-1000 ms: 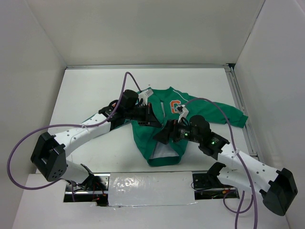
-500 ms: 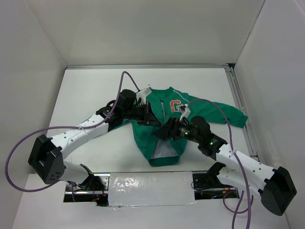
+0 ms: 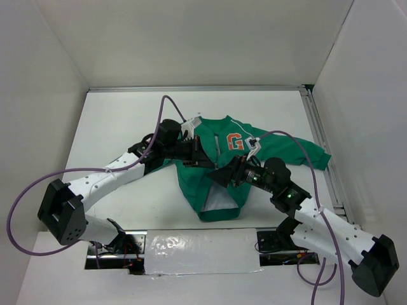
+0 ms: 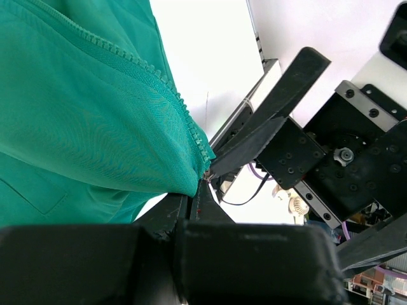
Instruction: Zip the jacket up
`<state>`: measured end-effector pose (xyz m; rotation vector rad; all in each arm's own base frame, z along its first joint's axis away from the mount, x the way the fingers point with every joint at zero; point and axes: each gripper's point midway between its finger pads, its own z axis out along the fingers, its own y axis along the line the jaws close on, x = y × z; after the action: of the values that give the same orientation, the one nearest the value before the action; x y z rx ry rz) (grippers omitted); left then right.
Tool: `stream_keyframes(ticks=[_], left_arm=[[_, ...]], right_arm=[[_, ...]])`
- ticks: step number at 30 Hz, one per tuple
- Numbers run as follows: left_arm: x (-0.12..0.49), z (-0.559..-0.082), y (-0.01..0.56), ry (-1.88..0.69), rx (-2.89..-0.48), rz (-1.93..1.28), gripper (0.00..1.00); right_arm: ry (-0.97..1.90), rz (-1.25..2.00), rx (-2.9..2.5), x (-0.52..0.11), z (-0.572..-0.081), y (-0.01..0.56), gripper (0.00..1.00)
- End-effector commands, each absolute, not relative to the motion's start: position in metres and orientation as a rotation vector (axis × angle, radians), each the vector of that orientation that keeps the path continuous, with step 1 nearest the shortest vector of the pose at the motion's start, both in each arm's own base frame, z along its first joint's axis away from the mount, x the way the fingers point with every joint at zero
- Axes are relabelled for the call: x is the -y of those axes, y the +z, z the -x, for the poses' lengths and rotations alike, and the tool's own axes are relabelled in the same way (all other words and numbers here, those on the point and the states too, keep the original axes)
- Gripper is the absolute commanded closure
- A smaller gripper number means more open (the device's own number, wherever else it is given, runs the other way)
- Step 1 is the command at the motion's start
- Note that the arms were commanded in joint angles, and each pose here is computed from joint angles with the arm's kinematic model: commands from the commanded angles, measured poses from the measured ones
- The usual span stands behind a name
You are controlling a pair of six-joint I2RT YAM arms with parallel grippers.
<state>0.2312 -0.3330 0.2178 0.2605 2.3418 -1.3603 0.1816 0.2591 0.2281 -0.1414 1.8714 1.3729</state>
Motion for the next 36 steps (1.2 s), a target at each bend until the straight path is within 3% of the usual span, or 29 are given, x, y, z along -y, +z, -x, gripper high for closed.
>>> stream_keyframes(ticks=[1, 6, 11, 16, 20, 22, 25, 29, 36], left_arm=[[0.336, -0.234, 0.227, -1.399, -2.289, -0.274, 1.00], [0.336, -0.234, 0.229, -1.400, -2.286, -0.272, 1.00], [0.336, -0.233, 0.231, -1.409, -2.279, -0.278, 1.00], [0.336, -0.231, 0.233, -1.417, -2.269, -0.287, 1.00], [0.335, -0.231, 0.232, -1.412, -2.275, -0.283, 1.00], [0.336, -0.231, 0.232, -1.418, -2.273, -0.290, 1.00], [0.336, -0.230, 0.231, -1.421, -2.273, -0.295, 1.00], [0.335, -0.231, 0.231, -1.409, -2.269, -0.294, 1.00], [0.333, -0.232, 0.220, -1.370, -2.290, -0.312, 1.00]], right_arm=[[1.401, 0.153, -1.788, -0.259, -0.183, 0.245, 0.03], [1.403, 0.148, -1.800, -0.260, -0.184, 0.242, 0.19], [1.362, 0.131, -1.846, -0.261, -0.191, 0.233, 0.23], [1.335, 0.126, -1.893, -0.264, -0.197, 0.225, 0.37], [1.330, 0.114, -1.887, -0.264, -0.200, 0.225, 0.66], [1.315, 0.115, -1.893, -0.264, -0.202, 0.225, 0.66], [1.307, 0.110, -1.893, -0.264, -0.203, 0.224, 0.75], [1.283, 0.086, -1.900, -0.261, -0.206, 0.224, 1.00], [1.299, 0.091, -1.881, -0.256, -0.199, 0.238, 1.00]])
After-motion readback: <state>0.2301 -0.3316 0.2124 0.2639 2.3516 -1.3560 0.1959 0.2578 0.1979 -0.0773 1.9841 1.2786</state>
